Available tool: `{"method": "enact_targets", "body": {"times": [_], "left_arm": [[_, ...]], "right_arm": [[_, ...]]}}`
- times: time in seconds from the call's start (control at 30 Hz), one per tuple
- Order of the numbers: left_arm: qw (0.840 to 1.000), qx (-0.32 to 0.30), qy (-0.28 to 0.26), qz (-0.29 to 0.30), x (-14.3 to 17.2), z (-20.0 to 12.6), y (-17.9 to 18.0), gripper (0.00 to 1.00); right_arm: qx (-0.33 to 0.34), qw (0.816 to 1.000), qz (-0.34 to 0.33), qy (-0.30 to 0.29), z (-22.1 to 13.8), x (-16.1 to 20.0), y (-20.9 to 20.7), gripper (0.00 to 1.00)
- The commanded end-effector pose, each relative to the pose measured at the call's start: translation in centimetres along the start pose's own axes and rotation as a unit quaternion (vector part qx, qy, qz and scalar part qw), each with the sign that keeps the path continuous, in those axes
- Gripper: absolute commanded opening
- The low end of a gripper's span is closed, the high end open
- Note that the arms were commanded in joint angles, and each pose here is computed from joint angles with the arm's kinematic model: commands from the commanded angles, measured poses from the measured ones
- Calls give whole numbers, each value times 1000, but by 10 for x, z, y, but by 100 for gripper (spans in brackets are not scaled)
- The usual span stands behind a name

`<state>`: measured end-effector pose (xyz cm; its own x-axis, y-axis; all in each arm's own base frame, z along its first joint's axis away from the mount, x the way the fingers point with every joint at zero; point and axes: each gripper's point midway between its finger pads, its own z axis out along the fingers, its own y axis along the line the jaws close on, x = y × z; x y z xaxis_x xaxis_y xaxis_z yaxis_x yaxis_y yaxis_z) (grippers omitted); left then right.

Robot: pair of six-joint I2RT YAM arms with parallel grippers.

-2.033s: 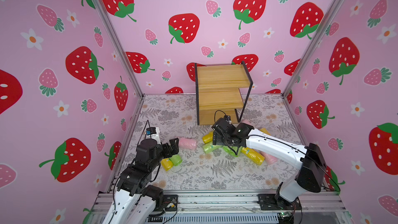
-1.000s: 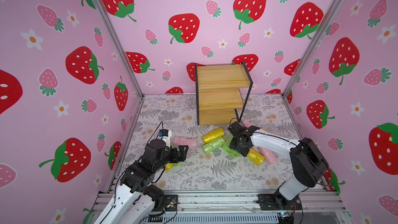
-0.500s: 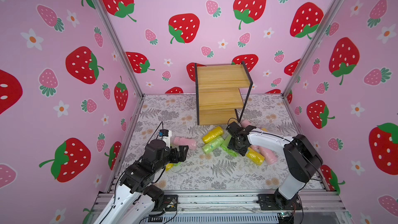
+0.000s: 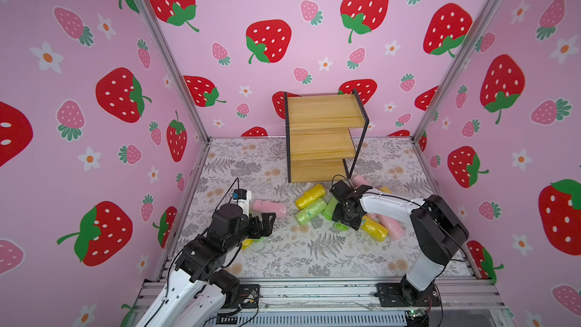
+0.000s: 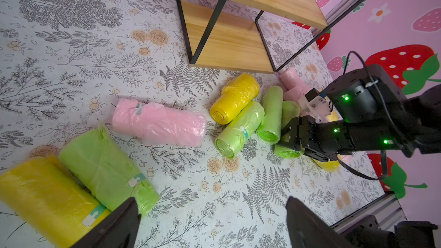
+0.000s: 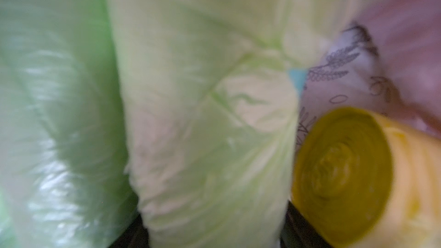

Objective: Sort the rolls of trash bags by color and place them on the shelf
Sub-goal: Pick up the roll of trash bags from the center of the board.

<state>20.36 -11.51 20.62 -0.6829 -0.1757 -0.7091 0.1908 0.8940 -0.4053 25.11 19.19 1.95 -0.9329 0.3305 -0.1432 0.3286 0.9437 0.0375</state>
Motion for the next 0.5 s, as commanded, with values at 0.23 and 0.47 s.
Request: {"method": "enact_targets", "body": {"times": [0.23,0.47], "left_arm": [[1000,4,-20,11,-11,-6,-7,100],[994,106,-5,15,-9,-10,-44,100]], "right_arm": [[3,999,-35,9,-12,8,-11,11],[-88,990,-110,-6,-72,16,-1,0]]}}
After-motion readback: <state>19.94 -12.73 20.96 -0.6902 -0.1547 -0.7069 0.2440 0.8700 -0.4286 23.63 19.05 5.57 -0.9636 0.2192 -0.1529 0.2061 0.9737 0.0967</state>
